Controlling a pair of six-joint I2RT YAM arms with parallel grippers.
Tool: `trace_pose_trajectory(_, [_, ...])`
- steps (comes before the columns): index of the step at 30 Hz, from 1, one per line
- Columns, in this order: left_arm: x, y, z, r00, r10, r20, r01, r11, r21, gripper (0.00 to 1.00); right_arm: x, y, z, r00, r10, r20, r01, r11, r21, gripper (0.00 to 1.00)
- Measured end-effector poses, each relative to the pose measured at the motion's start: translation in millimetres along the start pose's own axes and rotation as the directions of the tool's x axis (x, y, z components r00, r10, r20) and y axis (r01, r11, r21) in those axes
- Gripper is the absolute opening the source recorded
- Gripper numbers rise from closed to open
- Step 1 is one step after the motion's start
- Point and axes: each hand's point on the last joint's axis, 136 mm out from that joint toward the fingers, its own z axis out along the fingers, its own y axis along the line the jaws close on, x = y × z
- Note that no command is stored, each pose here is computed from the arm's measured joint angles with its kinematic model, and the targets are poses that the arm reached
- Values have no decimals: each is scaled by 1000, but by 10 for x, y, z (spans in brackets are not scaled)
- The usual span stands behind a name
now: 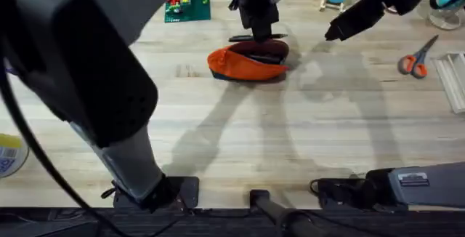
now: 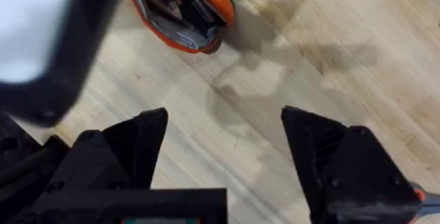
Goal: Unzip the bag, pick up the pens from the table one at a time and place them inside, then zip the bag closed.
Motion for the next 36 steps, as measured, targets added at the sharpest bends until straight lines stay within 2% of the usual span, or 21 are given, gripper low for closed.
trace_pose_trajectory(17, [87,-24,438,998,-9,-68,14,997,77,40,0,-1,0,1000,0,0,0,1000,0,996])
trace_pose_trajectory(28, [20,-77,455,984,-159,-75,164,984,69,40,0,0,0,1000,0,0,0,1000,0,997])
trace_pose_trajectory(36, [20,-70,456,978,-192,-78,197,978,63,40,0,0,0,1000,0,0,0,1000,0,997])
